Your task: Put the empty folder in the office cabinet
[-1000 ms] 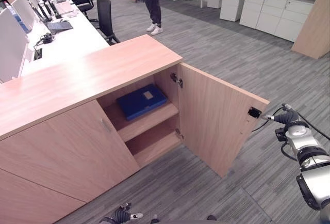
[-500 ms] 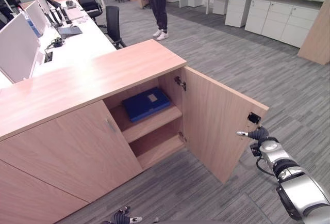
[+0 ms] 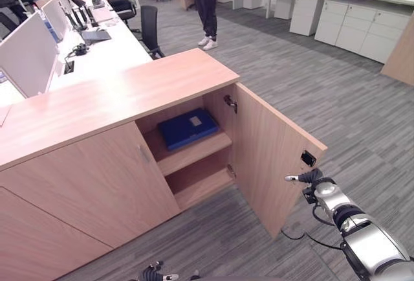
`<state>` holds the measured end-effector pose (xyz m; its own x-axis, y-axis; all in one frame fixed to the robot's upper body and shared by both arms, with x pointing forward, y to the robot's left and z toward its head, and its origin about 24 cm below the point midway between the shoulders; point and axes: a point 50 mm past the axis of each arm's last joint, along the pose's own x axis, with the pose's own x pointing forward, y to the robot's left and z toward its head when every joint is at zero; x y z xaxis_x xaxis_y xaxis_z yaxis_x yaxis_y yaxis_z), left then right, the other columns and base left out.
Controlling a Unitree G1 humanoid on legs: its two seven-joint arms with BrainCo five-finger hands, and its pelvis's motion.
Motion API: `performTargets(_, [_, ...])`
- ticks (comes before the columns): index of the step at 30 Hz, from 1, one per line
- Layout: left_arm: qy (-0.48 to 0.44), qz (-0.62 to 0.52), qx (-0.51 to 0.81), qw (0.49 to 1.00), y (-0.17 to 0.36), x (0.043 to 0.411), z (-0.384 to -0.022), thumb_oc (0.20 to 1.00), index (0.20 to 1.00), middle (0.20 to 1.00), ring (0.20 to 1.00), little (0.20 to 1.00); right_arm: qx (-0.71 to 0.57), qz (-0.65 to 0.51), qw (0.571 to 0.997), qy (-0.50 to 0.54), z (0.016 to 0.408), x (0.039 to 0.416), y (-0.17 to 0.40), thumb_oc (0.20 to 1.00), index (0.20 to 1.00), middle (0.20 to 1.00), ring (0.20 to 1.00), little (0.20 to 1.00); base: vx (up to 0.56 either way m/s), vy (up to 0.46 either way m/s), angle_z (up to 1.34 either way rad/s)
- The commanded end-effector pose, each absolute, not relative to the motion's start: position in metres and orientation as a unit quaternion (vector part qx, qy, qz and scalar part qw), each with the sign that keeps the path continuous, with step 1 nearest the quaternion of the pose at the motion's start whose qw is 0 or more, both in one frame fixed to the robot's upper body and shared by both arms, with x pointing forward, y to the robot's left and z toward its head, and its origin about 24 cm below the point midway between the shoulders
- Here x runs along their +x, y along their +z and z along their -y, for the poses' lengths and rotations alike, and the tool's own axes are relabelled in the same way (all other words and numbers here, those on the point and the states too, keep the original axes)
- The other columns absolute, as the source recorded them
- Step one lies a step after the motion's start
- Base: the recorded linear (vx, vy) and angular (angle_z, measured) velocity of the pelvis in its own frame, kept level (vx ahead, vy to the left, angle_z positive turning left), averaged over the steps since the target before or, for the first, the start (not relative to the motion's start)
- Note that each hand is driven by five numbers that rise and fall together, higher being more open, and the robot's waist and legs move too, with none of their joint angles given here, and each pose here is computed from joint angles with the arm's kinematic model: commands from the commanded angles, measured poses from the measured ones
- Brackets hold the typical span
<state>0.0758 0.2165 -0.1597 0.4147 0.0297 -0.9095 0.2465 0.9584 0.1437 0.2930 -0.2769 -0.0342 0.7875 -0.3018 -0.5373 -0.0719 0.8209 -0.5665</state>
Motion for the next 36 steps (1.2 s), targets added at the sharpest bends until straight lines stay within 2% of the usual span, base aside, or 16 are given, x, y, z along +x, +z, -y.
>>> performTargets(1, [-0.064, -0.494, 0.180, 0.848, -0.148, 0.116, -0.232, 1.000, 1.000, 1.000, 1.000, 1.000, -0.243, -0.131, 0.960, 0.049, 0.184, 0.353, 0.025, 1.000, 1.000, 1.000, 1.000, 1.000, -0.02, -0.028, 0.12])
performTargets(4, [-0.047, -0.495, 0.177, 0.849, -0.147, 0.117, -0.235, 1.000, 1.000, 1.000, 1.000, 1.000, -0.231, -0.090, 0.960, 0.128, 0.150, 0.336, 0.021, 1.000, 1.000, 1.000, 1.000, 1.000, 0.00, -0.040, 0.10])
performTargets(9, [-0.037, -0.498, 0.181, 0.847, -0.148, 0.114, -0.238, 1.000, 1.000, 1.000, 1.000, 1.000, -0.232, -0.061, 0.952, 0.188, 0.123, 0.324, 0.021, 1.000, 1.000, 1.000, 1.000, 1.000, -0.01, -0.049, 0.19])
performTargets(14, [-0.024, -0.487, 0.177, 0.855, -0.145, 0.121, -0.240, 1.000, 1.000, 1.000, 1.000, 1.000, -0.203, -0.035, 0.960, 0.188, 0.105, 0.331, 0.033, 1.000, 1.000, 1.000, 1.000, 1.000, -0.10, -0.030, 0.48])
performTargets(17, [-0.022, -0.484, 0.174, 0.858, -0.144, 0.126, -0.238, 1.000, 1.000, 1.000, 1.000, 1.000, -0.195, -0.018, 0.964, 0.178, 0.108, 0.335, 0.044, 1.000, 1.000, 1.000, 1.000, 1.000, -0.10, 0.061, 0.71])
performTargets(22, [-0.027, -0.501, 0.180, 0.846, -0.147, 0.113, -0.241, 1.000, 1.000, 1.000, 1.000, 1.000, -0.201, -0.023, 0.964, 0.173, 0.110, 0.338, 0.046, 1.000, 1.000, 1.000, 1.000, 1.000, 0.05, 0.088, 0.78])
performTargets(30, [-0.017, -0.507, 0.198, 0.839, -0.143, 0.111, -0.258, 1.000, 1.000, 1.000, 1.000, 1.000, -0.171, -0.021, 0.981, 0.087, 0.138, 0.360, 0.065, 1.000, 1.000, 1.000, 1.000, 1.000, 0.02, 0.145, 0.41])
performTargets(31, [-0.010, -0.501, 0.202, 0.841, -0.140, 0.113, -0.265, 1.000, 1.000, 1.000, 1.000, 1.000, -0.179, -0.009, 0.983, 0.047, 0.156, 0.375, 0.085, 1.000, 1.000, 1.000, 1.000, 1.000, -0.05, 0.102, 0.06])
performTargets(35, [-0.003, -0.495, 0.204, 0.845, -0.137, 0.117, -0.270, 1.000, 1.000, 1.000, 1.000, 1.000, -0.154, -0.019, 0.988, -0.018, 0.188, 0.381, 0.092, 1.000, 1.000, 1.000, 1.000, 1.000, 0.08, 0.039, 0.16])
performTargets(36, [0.003, -0.491, 0.201, 0.848, -0.134, 0.121, -0.274, 1.000, 1.000, 1.000, 1.000, 1.000, -0.147, -0.027, 0.986, -0.066, 0.217, 0.380, 0.096, 1.000, 1.000, 1.000, 1.000, 1.000, 0.23, 0.000, 0.46])
